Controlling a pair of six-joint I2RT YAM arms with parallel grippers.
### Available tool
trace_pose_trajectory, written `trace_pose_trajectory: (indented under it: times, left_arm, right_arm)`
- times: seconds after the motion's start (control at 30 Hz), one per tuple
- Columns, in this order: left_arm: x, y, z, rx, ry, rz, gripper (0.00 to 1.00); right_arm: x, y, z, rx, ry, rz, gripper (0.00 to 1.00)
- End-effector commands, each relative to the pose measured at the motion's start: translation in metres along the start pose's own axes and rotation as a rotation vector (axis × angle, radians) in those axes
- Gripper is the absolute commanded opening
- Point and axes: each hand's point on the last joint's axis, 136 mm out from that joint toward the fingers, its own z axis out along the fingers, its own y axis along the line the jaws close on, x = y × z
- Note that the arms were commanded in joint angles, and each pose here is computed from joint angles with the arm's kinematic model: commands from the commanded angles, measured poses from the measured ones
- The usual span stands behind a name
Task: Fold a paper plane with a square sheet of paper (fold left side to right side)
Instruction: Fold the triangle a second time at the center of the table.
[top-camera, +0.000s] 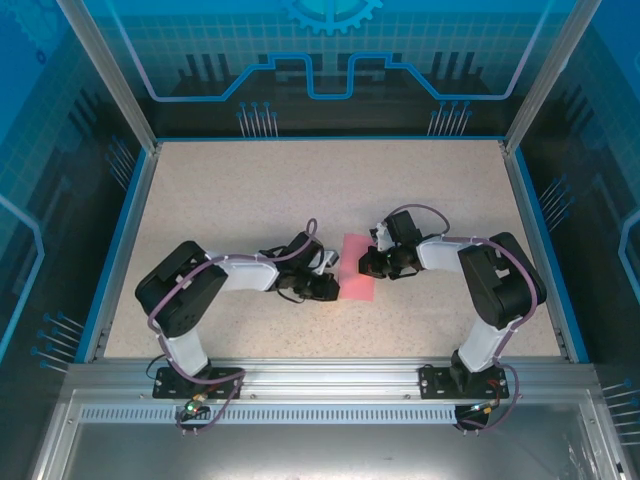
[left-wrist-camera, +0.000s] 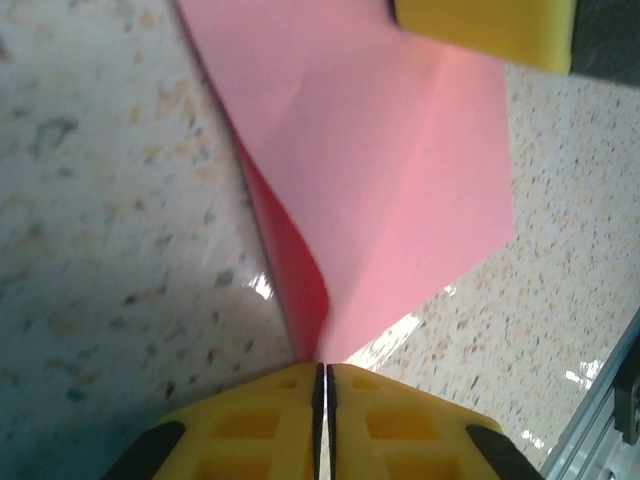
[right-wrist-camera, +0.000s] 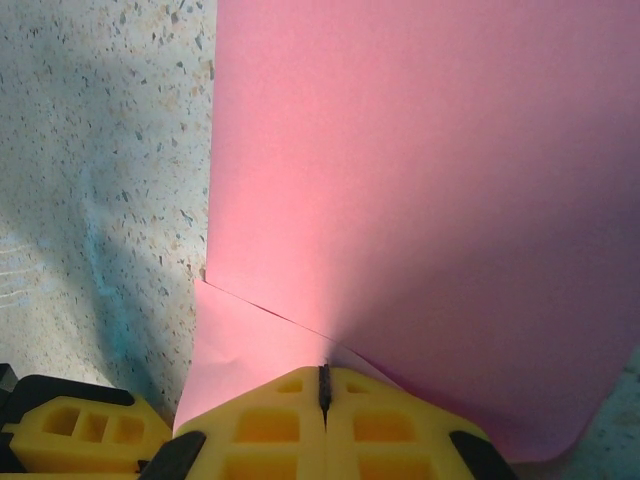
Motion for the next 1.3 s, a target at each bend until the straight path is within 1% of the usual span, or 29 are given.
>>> trace_pose_trajectory:
  times: [0.0, 0.1, 0.2, 0.53, 0.63, 0.73, 0.8, 0.9, 1.03, 1.1, 1.27]
  left_arm:
    - [0.006, -0.004, -0.016, 0.015, 0.008, -0.021, 0.12]
    - [-0.005, -0.017, -0.025, 0.052, -0.029, -0.002, 0.13]
    - [-0.014, -0.028, -0.026, 0.081, -0.044, 0.013, 0.13]
    - [-0.03, -0.023, 0.002, 0.081, 0.001, 0.001, 0.17]
    - [-0.029, -0.015, 0.009, 0.054, 0.017, -0.008, 0.17]
    - [-0.022, 0.0, 0.015, -0.005, 0.039, -0.019, 0.17]
    - [-0.016, 0.008, 0.019, -0.031, 0.06, -0.031, 0.16]
    - [-0.01, 0.016, 0.024, -0.052, 0.082, -0.044, 0.14]
    - [-0.003, 0.023, 0.026, -0.07, 0.095, -0.049, 0.13]
    - [-0.001, 0.025, 0.027, -0.074, 0.101, -0.047, 0.13]
    - [0.002, 0.03, 0.028, -0.089, 0.111, -0.05, 0.12]
  right_arm:
    - [0.024, -0.029, 0.006, 0.114, 0.08, 0.041, 0.0]
    - [0.024, -0.027, 0.007, 0.111, 0.081, 0.038, 0.0]
    - [0.023, -0.026, 0.007, 0.109, 0.081, 0.037, 0.0]
    - [0.023, -0.024, 0.006, 0.103, 0.083, 0.035, 0.0]
    - [0.021, -0.02, 0.004, 0.092, 0.073, 0.026, 0.0]
    - [0.013, -0.009, -0.004, 0.063, 0.036, -0.004, 0.0]
    - [0.007, 0.001, -0.015, 0.042, 0.002, -0.037, 0.0]
    - [0.007, 0.011, -0.028, 0.032, -0.012, -0.083, 0.0]
    - [0.022, 0.021, -0.034, -0.015, 0.041, -0.107, 0.0]
    - [0.033, 0.024, -0.03, -0.033, 0.092, -0.108, 0.0]
    - [0.043, 0.033, -0.018, -0.05, 0.148, -0.122, 0.0]
